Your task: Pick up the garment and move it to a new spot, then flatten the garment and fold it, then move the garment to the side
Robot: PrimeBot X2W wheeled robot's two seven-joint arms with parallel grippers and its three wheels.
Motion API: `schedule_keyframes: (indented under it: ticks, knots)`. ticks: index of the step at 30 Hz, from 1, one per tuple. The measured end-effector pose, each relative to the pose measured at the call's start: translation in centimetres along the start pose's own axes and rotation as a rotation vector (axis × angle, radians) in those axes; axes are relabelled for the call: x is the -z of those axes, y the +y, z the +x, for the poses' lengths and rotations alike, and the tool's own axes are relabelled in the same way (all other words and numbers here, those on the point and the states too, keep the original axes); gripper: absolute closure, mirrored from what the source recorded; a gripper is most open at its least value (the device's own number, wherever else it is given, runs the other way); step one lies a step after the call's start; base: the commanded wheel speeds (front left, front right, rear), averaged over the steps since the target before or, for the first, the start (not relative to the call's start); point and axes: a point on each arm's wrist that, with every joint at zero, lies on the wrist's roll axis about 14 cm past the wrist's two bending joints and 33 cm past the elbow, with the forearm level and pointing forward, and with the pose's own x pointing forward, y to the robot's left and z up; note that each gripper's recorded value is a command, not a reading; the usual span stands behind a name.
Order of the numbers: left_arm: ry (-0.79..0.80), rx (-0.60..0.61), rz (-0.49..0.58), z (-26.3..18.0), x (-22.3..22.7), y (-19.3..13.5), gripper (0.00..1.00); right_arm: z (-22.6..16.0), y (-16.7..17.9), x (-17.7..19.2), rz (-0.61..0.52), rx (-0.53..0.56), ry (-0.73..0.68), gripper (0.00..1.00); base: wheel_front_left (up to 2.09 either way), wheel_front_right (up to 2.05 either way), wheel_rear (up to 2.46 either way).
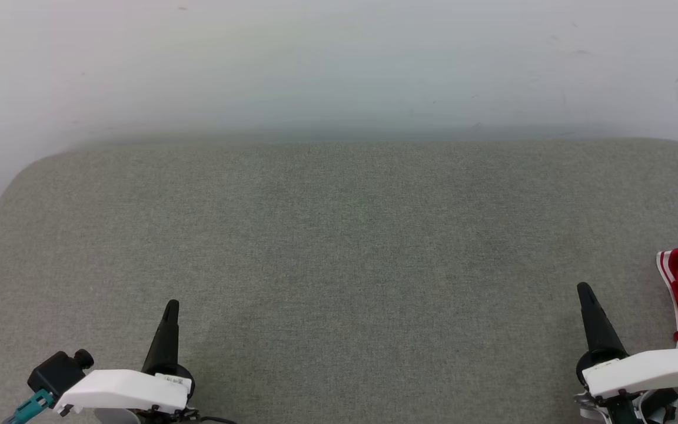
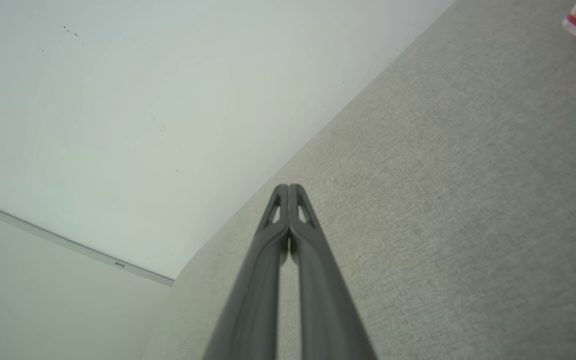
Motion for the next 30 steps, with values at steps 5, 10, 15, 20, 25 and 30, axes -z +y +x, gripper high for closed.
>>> schedule_keyframes:
  ticks: [5, 10, 15, 20, 25, 30]
  knots:
    - [0.005, -0.004, -0.054, 0.08, 0.04, 0.06, 1.0, 0.1, 0.03, -0.05, 0.061, 0.0, 0.0, 1.0, 0.0, 0.0, 0.0]
    - [0.008, -0.006, -0.106, 0.23, 0.01, 0.03, 1.0, 0.24, 0.13, -0.19, 0.12, -0.003, -0.002, 1.0, 0.0, 0.0, 0.0]
    - [0.007, -0.005, -0.155, 0.42, -0.1, -0.06, 1.0, 0.26, 0.07, -0.17, 0.176, -0.002, 0.001, 1.0, 0.0, 0.0, 0.0]
    - [0.01, -0.007, -0.204, 0.52, -0.12, -0.04, 1.0, 0.29, 0.04, -0.22, 0.23, -0.002, 0.0, 1.0, 0.0, 0.0, 0.0]
    - [0.012, -0.007, -0.249, 0.61, -0.15, -0.06, 1.0, 0.34, 0.03, -0.25, 0.282, -0.003, 0.0, 1.0, 0.0, 0.0, 0.0]
    - [0.014, -0.002, -0.291, 0.8, -0.24, -0.22, 1.0, 0.46, 0.17, -0.35, 0.329, -0.008, -0.001, 1.0, 0.0, 0.0, 0.0]
